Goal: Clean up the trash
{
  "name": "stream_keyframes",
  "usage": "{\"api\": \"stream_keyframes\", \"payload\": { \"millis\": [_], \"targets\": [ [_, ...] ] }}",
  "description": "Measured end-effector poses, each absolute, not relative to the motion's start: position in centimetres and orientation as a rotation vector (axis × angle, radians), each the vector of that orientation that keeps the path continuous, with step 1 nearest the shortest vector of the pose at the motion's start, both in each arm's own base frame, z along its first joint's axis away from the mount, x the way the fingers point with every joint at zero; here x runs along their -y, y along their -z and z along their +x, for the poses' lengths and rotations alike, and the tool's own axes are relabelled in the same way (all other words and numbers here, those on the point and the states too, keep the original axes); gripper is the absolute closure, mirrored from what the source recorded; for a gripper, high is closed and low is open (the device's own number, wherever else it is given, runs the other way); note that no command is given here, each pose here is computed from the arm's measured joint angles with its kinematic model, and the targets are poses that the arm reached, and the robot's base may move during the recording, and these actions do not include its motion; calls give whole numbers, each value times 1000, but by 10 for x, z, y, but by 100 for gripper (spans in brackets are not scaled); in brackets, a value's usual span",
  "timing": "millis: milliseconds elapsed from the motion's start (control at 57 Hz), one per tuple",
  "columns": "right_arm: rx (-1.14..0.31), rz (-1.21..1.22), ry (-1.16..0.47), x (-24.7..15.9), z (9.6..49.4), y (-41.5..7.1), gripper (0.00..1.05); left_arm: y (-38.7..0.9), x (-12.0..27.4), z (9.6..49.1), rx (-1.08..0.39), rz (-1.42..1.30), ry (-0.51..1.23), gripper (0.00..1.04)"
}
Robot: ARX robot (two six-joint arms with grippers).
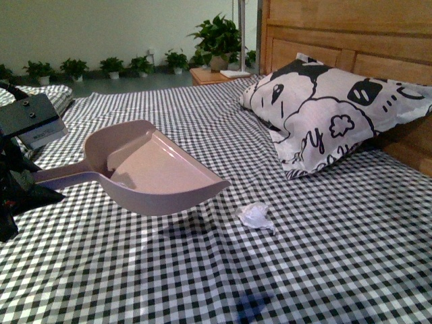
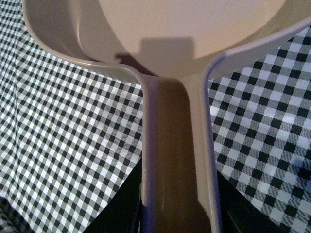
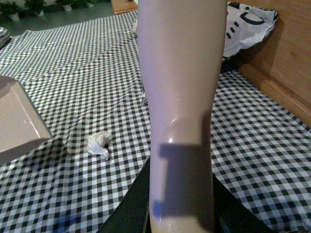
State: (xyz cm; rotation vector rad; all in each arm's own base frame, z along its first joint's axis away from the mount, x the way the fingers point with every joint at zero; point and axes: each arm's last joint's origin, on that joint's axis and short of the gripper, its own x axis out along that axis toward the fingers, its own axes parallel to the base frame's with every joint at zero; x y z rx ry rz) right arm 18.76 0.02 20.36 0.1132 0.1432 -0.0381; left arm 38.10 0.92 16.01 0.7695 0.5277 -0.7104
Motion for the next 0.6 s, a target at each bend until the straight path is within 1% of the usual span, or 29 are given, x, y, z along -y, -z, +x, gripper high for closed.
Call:
{"api": "stream_keyframes", "payload": {
  "millis": [228,474,597],
  "targets": [
    [-143,113,38,0,188,-204,86,-144,-6,388,-515,855,784,78],
    [-143,113,38,0,188,-204,86,-134,-8,394,-540,932,805,78],
    [-91,141,-62,7,200,-214,86,-130,-7,394,-553,933,824,78]
  ]
}}
